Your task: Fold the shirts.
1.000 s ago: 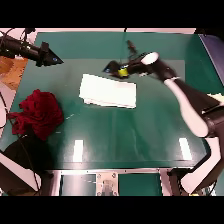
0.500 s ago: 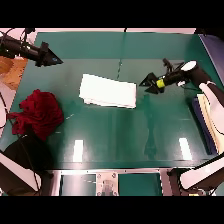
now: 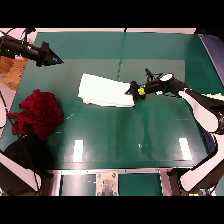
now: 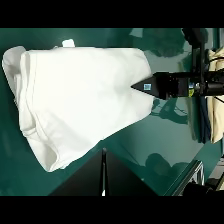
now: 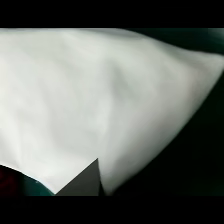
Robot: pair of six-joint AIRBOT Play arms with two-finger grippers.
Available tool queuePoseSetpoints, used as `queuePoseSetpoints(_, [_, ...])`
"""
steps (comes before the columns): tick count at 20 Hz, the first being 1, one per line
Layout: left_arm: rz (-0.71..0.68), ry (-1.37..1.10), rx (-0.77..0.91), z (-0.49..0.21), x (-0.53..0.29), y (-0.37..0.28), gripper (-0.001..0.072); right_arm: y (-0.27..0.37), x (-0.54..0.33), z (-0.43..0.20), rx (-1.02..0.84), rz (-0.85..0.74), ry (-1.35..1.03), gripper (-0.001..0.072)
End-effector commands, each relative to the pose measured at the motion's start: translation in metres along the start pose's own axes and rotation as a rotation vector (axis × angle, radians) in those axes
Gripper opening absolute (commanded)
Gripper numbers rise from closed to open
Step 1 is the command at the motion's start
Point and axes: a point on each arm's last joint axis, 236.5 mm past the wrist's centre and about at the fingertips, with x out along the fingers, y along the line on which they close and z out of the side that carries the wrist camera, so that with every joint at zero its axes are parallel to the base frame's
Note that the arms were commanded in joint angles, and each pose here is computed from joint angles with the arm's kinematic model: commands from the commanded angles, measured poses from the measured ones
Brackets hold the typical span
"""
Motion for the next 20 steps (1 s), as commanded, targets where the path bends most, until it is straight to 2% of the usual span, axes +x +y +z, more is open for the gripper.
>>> queuePoseSetpoints(1, [0.0, 0.002, 0.001, 0.0, 0.0, -0.001, 0.0028, 0.033, -0.015, 0.018, -0.064, 0.058, -0.036, 0.0012])
queuePoseSetpoints(5, [-0.001, 0.005, 0.001, -0.001, 0.0, -0.001, 0.0028, 0.085, -0.127, 0.074, -0.143, 0.134, -0.21, 0.0011])
queuePoseSetpoints(9, [0.0, 0.004, 0.001, -0.001, 0.0, -0.001, 0.0029, 0.09, -0.264, 0.115, -0.133, 0.146, -0.401, 0.0011])
queuePoseSetpoints(12, [-0.001, 0.005, 0.001, -0.001, 0.0, -0.001, 0.0028, 0.059, -0.353, 0.132, -0.078, 0.115, -0.526, 0.0011])
queuePoseSetpoints(15, [-0.001, 0.006, 0.001, -0.001, 0.0, -0.001, 0.0028, -0.001, -0.437, 0.14, 0.015, 0.007, -0.687, 0.0011])
queuePoseSetpoints(20, [0.0, 0.004, 0.001, -0.001, 0.0, -0.001, 0.0028, -0.089, -0.543, 0.117, 0.163, -0.086, -0.874, 0.0011])
